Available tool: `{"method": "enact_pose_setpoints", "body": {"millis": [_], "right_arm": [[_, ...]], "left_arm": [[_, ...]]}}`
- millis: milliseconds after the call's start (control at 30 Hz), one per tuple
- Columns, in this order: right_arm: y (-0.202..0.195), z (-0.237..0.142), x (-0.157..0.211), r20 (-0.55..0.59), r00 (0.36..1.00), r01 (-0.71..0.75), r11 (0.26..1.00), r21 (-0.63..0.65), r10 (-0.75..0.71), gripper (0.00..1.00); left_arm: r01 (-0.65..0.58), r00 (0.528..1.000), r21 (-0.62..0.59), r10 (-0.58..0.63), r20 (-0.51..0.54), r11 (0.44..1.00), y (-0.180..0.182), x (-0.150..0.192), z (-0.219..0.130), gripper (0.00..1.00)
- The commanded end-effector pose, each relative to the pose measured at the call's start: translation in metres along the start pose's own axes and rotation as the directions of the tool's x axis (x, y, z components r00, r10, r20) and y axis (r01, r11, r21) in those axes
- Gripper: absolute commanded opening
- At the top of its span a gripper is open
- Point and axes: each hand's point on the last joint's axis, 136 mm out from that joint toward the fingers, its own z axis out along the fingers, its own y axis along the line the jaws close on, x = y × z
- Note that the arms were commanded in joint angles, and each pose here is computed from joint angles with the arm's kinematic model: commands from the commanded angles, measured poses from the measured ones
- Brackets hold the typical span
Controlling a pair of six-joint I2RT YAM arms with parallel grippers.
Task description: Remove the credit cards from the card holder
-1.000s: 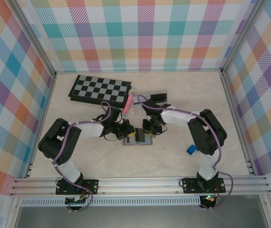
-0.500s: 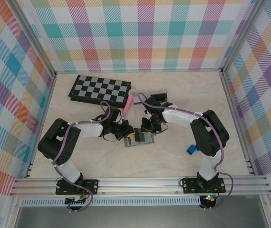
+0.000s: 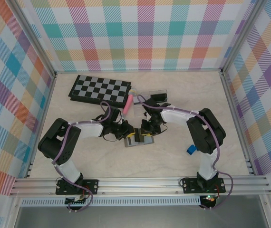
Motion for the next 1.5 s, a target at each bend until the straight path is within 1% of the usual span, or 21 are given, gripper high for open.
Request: {"method": "enact_pose_setpoints", "body": {"millis": [0,100,333,400,500,600,700,833,933,1000,1067,1167,1300,1367,1467], "right_arm": [[-0.001,0.01,0.008,-0.05,0.999,0.003,1.0,-0.003,-0.004,0.21],[-0.001,0.01,0.009,-0.053,0.999,0.0,1.0,0.0,0.0,0.21],[-0.006,0.015,0.011,-0.068,0.998,-0.012,1.0,0.024,0.013,0.21],[-0.008,0.016,0.012,-0.069,0.997,-0.017,0.999,0.03,0.019,0.21],[-0.012,0.015,0.011,-0.063,0.998,-0.019,0.999,0.05,0.022,0.21],[-0.017,0.012,0.01,-0.045,0.999,-0.018,0.997,0.08,0.022,0.21],[-0.021,0.006,0.007,-0.024,0.999,-0.019,0.995,0.102,0.021,0.21],[-0.02,-0.004,0.005,-0.011,1.0,-0.019,0.994,0.112,0.021,0.22],[-0.008,-0.017,0.0,0.012,1.0,0.004,0.997,0.076,-0.005,0.24],[0.005,-0.029,-0.006,0.037,0.999,0.03,0.999,0.022,-0.031,0.26],[0.019,-0.045,-0.012,0.076,0.996,0.053,0.998,-0.045,-0.049,0.3],[0.024,-0.07,-0.022,0.132,0.99,0.052,0.993,-0.103,-0.038,0.37],[0.025,-0.098,-0.034,0.211,0.977,0.052,0.98,-0.194,-0.01,0.52],[0.031,-0.11,-0.037,0.236,0.972,0.078,0.958,-0.276,-0.011,0.6],[0.043,-0.126,-0.039,0.242,0.97,0.121,0.907,-0.403,-0.022,0.69]], "left_arm": [[0.014,1.0,0.034,-0.013,-0.017,0.999,-0.002,-0.002,0.003,0.17],[0.025,0.999,0.085,-0.022,-0.03,0.996,-0.01,-0.001,0.005,0.22],[0.02,0.999,0.112,-0.017,-0.031,0.994,-0.016,-0.003,0.006,0.23],[0.024,0.999,0.102,-0.021,-0.033,0.994,-0.012,-0.002,0.008,0.2],[0.023,0.999,0.069,-0.021,-0.025,0.997,-0.005,-0.002,0.007,0.13],[-0.003,1.0,0.027,0.003,-0.015,1.0,-0.002,-0.002,0.001,0.08],[-0.048,0.999,-0.013,0.048,-0.009,0.999,-0.003,-0.002,-0.012,0.06],[-0.129,0.991,-0.122,0.132,0.012,0.984,-0.001,-0.002,-0.042,0.05],[-0.186,0.981,-0.199,0.194,0.023,0.962,-0.003,-0.001,-0.068,0.05],[-0.223,0.97,-0.217,0.238,0.045,0.95,-0.011,-0.003,-0.082,0.05],[-0.254,0.959,-0.208,0.274,0.076,0.945,-0.023,-0.005,-0.095,0.05],[-0.316,0.931,-0.202,0.343,0.122,0.927,-0.039,-0.011,-0.109,0.05],[-0.408,0.882,-0.201,0.442,0.167,0.891,-0.058,-0.018,-0.121,0.04],[-0.453,0.854,-0.177,0.482,0.194,0.874,-0.072,-0.022,-0.125,0.04],[-0.493,0.827,-0.118,0.506,0.245,0.862,-0.096,-0.028,-0.127,0.04]]}}
